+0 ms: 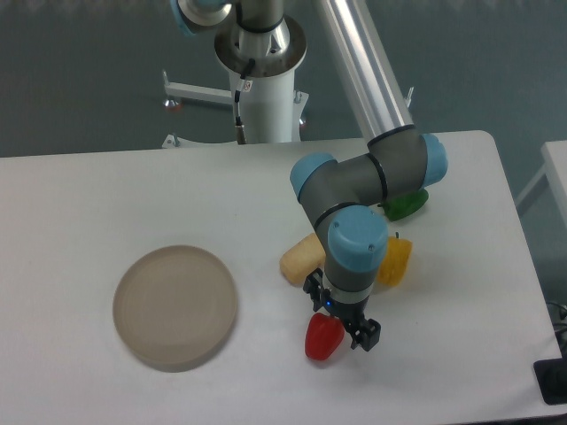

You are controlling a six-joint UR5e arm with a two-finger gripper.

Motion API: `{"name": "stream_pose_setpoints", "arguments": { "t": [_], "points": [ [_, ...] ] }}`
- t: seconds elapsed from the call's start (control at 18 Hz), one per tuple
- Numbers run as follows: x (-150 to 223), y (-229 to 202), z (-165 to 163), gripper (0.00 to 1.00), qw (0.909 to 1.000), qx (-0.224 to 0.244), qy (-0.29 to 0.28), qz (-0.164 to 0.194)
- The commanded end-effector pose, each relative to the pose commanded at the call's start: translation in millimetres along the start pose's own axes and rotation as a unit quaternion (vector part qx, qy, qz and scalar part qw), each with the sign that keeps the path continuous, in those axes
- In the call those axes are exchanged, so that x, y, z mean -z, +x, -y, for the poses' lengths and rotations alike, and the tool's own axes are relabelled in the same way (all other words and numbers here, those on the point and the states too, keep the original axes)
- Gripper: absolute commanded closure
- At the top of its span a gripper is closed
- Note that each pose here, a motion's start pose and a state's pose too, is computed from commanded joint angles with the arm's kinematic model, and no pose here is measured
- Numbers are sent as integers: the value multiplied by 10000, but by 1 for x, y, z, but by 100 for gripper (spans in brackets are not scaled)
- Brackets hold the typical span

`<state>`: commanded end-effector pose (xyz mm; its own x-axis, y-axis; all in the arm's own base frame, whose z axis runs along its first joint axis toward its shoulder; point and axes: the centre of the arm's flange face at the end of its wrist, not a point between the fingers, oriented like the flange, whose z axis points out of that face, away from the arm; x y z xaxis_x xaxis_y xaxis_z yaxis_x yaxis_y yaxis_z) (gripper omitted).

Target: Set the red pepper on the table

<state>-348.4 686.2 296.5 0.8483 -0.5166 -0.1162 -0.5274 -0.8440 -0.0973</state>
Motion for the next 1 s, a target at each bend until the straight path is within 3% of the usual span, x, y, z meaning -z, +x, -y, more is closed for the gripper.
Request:
{"name": "stream_pose_setpoints", "arguments": {
  "t": [0.17,0.33,0.44,0.56,0.67,1.0],
  "points": [
    [32,-9,-24,0,9999,110,-8,78],
    [56,-8,-48,0,9997,138,-145,-166],
    [71,0,-60,0,9977,-485,-257,-394],
    [83,4,-78,0,9947,-598,-628,-556],
    [91,6,-96,0,9936,-711,-631,-605],
    [85,7,-93,0,9929,-855,-498,-666]
  ]
}}
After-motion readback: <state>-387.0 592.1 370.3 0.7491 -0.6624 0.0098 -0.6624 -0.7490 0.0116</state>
